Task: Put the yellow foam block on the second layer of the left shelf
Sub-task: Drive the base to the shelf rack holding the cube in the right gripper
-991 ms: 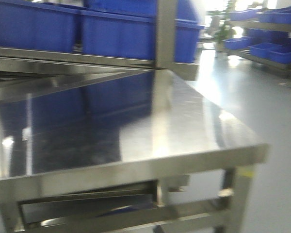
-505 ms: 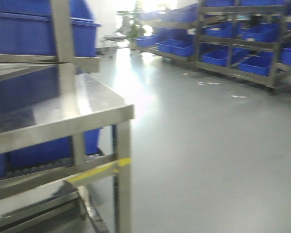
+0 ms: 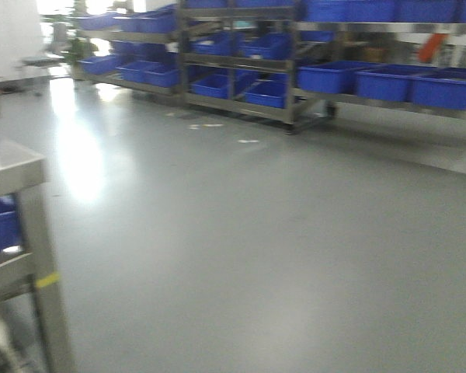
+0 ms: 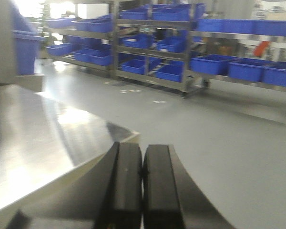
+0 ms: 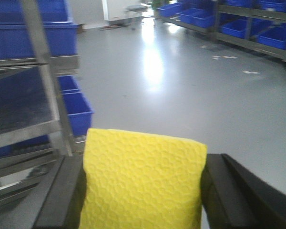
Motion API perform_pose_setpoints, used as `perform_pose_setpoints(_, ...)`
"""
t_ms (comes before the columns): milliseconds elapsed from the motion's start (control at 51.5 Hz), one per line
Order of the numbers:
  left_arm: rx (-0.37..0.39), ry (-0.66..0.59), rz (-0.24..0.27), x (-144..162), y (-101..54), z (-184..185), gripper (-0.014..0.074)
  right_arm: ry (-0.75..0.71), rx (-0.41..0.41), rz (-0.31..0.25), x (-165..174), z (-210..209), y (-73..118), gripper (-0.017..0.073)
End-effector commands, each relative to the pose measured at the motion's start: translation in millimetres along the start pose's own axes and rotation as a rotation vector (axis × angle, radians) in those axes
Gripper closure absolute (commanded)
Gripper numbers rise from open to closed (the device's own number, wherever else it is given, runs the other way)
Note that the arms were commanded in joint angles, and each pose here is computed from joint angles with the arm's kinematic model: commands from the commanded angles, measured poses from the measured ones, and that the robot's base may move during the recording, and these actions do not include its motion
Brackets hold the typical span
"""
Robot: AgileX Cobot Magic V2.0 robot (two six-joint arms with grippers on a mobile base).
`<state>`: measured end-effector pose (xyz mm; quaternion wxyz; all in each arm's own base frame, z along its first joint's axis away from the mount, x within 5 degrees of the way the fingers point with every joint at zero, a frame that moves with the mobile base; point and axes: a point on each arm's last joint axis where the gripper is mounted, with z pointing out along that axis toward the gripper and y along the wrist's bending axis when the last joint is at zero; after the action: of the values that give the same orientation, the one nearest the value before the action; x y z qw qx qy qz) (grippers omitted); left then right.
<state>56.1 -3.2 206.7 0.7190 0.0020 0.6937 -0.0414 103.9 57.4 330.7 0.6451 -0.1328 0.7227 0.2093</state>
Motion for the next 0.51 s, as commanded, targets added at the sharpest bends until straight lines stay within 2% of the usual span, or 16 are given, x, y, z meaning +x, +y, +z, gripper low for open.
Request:
perform_pose_setpoints(0, 0.019, -0.051, -0.007, 1.1, -1.1, 0.9, 0.0458, -0.099, -0.034, -0.023, -15.4, -0.7, 4.0, 0.0293)
perform_pose_setpoints(486, 0.019, -0.051, -0.007, 1.1, -1.1, 0.9, 0.0459, -0.100, -0.034, -0.023, -15.5, -1.0, 4.0, 0.0293)
